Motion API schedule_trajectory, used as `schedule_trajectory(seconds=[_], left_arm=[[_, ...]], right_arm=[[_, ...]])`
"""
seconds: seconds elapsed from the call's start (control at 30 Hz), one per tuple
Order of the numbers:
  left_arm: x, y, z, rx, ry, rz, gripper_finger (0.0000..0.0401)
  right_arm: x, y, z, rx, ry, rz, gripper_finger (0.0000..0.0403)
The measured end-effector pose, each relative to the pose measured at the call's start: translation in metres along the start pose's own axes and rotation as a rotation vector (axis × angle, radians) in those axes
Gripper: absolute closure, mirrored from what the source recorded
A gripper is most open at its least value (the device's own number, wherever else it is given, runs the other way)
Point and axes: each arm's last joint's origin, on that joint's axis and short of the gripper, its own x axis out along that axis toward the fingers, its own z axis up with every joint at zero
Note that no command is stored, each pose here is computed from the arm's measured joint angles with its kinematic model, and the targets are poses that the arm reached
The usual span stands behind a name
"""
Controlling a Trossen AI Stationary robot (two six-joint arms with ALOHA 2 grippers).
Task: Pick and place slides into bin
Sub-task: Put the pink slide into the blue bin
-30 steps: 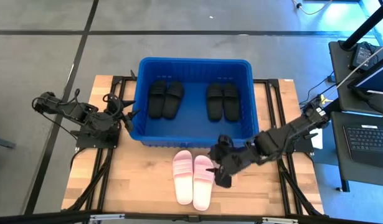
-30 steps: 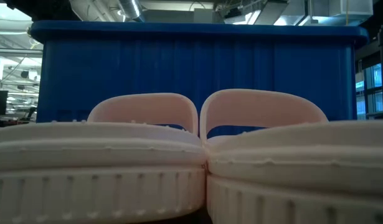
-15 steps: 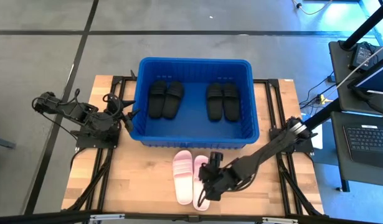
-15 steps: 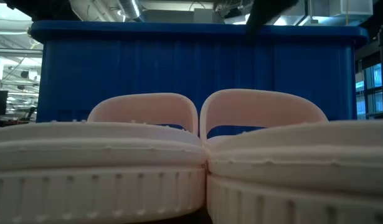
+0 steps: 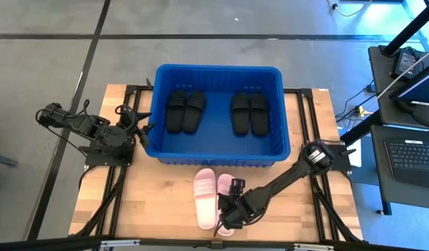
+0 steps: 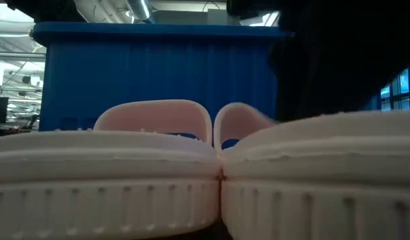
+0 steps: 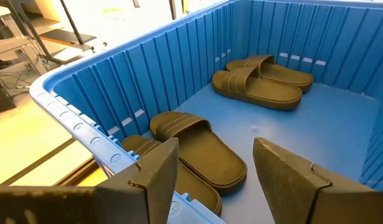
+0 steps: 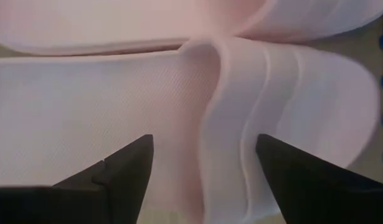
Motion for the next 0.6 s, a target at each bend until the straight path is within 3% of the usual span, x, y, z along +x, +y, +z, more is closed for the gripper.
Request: schedule_trajectory(seconds=[0.33,0.6], left_arm=[[0.0,0.0001,-0.0001,0.0,0.0,0.0,0.0199],[0.0,0.0001,-0.0001,-0.003,0.0,0.001,0.0199]], right_arm=[[0.0,-0.0056,0.0025,0.009,-0.062,-0.183,0.0187],[0.0001,-0.0089,0.0009,-0.004,-0.057,-0.228,0.0236]])
